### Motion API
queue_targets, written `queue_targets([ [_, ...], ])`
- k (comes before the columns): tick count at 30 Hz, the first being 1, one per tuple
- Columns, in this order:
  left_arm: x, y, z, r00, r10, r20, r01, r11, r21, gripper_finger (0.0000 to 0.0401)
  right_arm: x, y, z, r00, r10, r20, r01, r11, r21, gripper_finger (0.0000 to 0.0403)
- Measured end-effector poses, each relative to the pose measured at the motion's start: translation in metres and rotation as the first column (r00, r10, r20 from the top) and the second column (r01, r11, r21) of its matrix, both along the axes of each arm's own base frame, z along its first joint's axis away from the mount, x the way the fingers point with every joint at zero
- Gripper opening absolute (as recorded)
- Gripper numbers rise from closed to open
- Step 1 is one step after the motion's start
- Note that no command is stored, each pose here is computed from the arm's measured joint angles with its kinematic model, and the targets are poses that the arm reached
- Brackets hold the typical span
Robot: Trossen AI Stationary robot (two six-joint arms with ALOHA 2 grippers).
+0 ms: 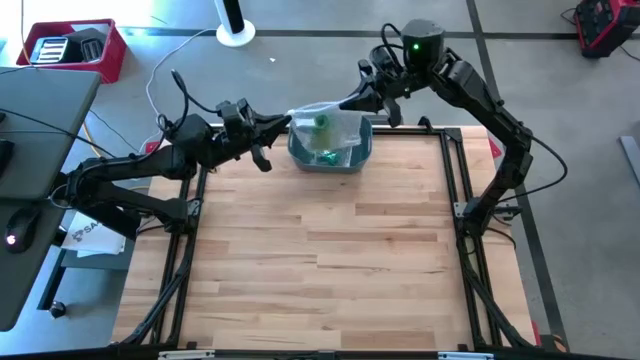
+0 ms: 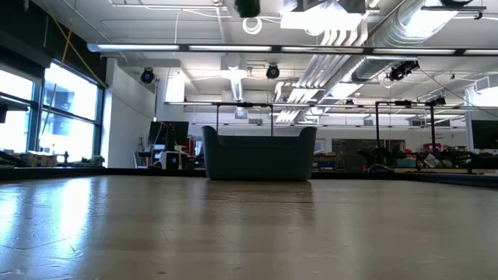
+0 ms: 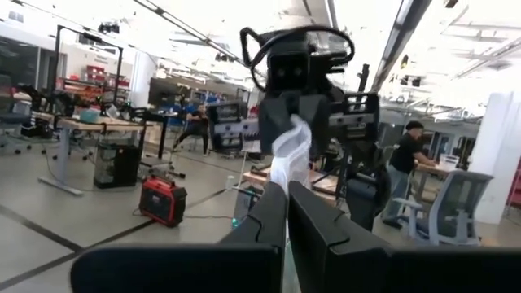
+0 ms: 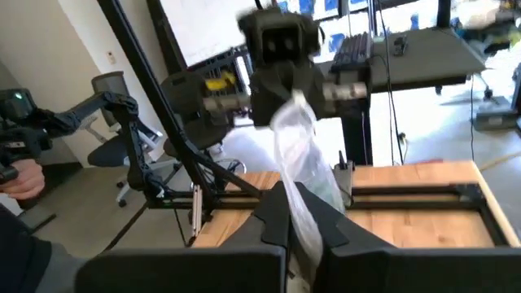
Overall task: Roll bandage
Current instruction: Close the transparent zip bag
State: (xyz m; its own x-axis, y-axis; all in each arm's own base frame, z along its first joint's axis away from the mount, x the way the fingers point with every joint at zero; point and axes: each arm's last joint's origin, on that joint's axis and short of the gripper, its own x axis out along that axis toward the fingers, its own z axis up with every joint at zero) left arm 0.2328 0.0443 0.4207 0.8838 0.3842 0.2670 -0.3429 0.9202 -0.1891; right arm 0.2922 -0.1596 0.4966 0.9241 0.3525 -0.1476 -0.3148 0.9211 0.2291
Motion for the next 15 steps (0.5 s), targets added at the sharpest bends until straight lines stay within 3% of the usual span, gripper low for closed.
queue_targets([
  [3, -0.002, -0.003, 0.011, 1.000, -0.008, -0.028, 0.007, 1.000, -0.005, 0.0001, -0.002, -0.002, -0.006, 0.997, -0.040, -0.062, 0.041, 0.999, 0.018, 0.0001],
  [6, -0.007, -0.004, 0.020, 0.991, 0.007, -0.134, -0.010, 1.000, -0.025, 0.0001, -0.007, -0.005, -0.016, 0.987, -0.071, -0.147, 0.073, 0.997, 0.011, 0.0020],
  [11, -0.012, -0.005, 0.030, 0.949, 0.003, -0.316, -0.026, 0.997, -0.070, 0.0001, -0.017, -0.008, -0.032, 0.940, -0.168, -0.295, 0.151, 0.985, -0.081, 0.0103],
  [15, 0.000, -0.007, 0.034, 0.914, -0.086, -0.398, 0.054, 0.994, -0.090, 0.0000, -0.012, -0.001, -0.032, 0.939, -0.167, -0.301, 0.142, 0.985, -0.102, 0.0170],
])
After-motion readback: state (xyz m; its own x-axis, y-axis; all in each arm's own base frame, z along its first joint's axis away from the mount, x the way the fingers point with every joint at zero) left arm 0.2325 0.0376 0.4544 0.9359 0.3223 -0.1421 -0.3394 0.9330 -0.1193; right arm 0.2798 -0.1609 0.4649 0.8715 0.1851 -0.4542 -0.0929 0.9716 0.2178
